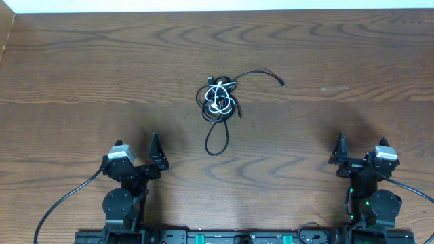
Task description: Untangle cables
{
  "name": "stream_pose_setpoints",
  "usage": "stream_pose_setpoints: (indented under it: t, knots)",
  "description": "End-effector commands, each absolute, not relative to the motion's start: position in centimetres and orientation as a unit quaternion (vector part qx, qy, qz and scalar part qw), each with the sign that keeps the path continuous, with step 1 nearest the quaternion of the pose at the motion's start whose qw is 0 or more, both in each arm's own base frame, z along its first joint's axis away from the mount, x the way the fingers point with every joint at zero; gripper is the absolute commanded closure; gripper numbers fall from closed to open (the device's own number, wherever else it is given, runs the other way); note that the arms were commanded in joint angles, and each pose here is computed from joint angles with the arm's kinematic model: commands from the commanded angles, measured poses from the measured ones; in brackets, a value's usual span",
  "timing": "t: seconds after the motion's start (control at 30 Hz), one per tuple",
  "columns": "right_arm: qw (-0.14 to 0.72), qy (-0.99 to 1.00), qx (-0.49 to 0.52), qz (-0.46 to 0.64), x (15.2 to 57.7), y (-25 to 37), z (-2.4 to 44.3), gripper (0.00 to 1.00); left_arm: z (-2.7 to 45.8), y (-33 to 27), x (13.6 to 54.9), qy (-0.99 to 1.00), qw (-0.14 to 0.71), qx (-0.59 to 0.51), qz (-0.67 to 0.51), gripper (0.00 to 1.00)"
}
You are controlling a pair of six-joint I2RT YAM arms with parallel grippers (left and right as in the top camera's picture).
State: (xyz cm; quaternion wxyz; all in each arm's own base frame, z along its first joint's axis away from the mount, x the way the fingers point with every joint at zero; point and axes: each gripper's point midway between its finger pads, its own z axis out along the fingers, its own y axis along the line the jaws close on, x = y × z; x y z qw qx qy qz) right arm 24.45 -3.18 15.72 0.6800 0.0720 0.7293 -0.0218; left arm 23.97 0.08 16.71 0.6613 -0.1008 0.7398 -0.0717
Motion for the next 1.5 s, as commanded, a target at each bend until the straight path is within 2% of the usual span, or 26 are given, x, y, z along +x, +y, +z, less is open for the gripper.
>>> stream_pose_setpoints:
  t: [0.0,0.4,0.57,0.83,1.23,1.47]
  knots:
    - [0.681,0.729,0.067,-0.025,24.4,-3.1,15.7,0.01,20.0,-0.3,23.5,0.715,0.687,-0.095,-0.090,0.02]
    - [0.681,0.729,0.067,-0.025,24.4,-3.1,15.7,0.01,22.6,-0.3,23.7,0.730,0.664,-0.121,-0.108,0.02]
    - [0.681,0.729,0.067,-0.025,24.4,-3.1,15.7,0.01,23.9,-0.6,24.6,0.765,0.624,-0.120,-0.104,0.02]
    - [0.681,0.729,0.067,-0.025,24.4,-3.1,15.7,0.01,26.8,-3.7,26.8,0.823,0.540,-0.077,-0.159,0.02]
    - [0.681,0.729,0.066,-0.025,24.4,-3.1,15.7,0.01,25.1,-4.1,26.6,0.913,0.372,-0.096,-0.141,0.02]
    - [0.681,0.729,0.066,-0.025,24.4,-3.1,15.7,0.01,26.3,-4.0,26.1,0.918,0.357,-0.098,-0.139,0.03]
